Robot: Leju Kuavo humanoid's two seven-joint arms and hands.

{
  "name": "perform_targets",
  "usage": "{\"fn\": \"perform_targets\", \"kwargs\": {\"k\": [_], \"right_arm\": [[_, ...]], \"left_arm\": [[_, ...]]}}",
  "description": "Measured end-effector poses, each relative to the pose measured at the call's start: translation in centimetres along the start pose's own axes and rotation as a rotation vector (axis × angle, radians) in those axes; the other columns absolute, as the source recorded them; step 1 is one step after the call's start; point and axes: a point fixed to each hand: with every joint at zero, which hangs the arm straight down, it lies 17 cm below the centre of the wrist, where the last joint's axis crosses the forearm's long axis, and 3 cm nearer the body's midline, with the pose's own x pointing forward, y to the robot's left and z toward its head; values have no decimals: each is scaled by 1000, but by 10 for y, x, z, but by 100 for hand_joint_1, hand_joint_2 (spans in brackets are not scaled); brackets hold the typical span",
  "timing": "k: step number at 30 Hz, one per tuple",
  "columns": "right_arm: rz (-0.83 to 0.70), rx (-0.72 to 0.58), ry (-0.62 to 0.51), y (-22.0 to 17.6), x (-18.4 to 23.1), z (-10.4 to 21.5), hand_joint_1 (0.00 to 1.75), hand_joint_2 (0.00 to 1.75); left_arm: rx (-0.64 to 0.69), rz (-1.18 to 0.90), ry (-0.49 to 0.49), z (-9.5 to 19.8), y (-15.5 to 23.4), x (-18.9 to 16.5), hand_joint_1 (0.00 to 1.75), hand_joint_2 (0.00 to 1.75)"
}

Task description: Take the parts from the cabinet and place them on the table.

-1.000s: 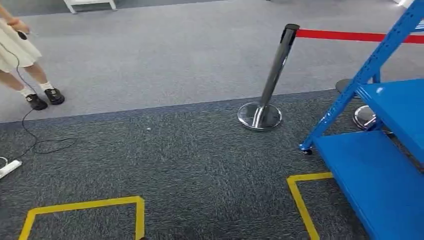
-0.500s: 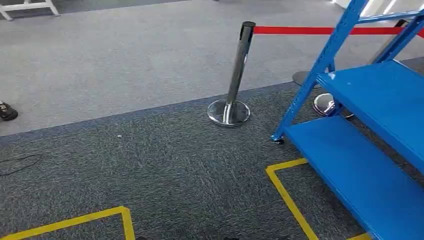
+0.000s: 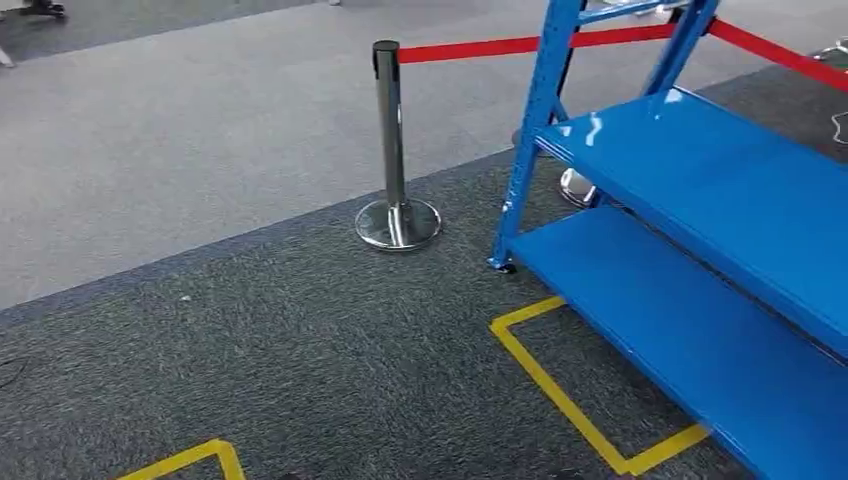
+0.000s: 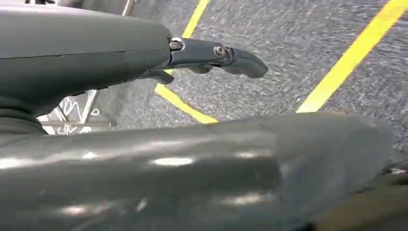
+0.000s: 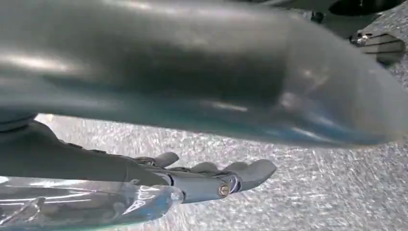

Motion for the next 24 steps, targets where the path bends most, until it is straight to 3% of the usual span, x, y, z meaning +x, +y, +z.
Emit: {"fn": "perform_targets", "kwargs": {"k": [24], "right_arm": [[1, 2, 7, 1, -3, 0, 0, 0]], "left_arm": [[2, 1, -6, 0, 1, 2, 0, 0]]}}
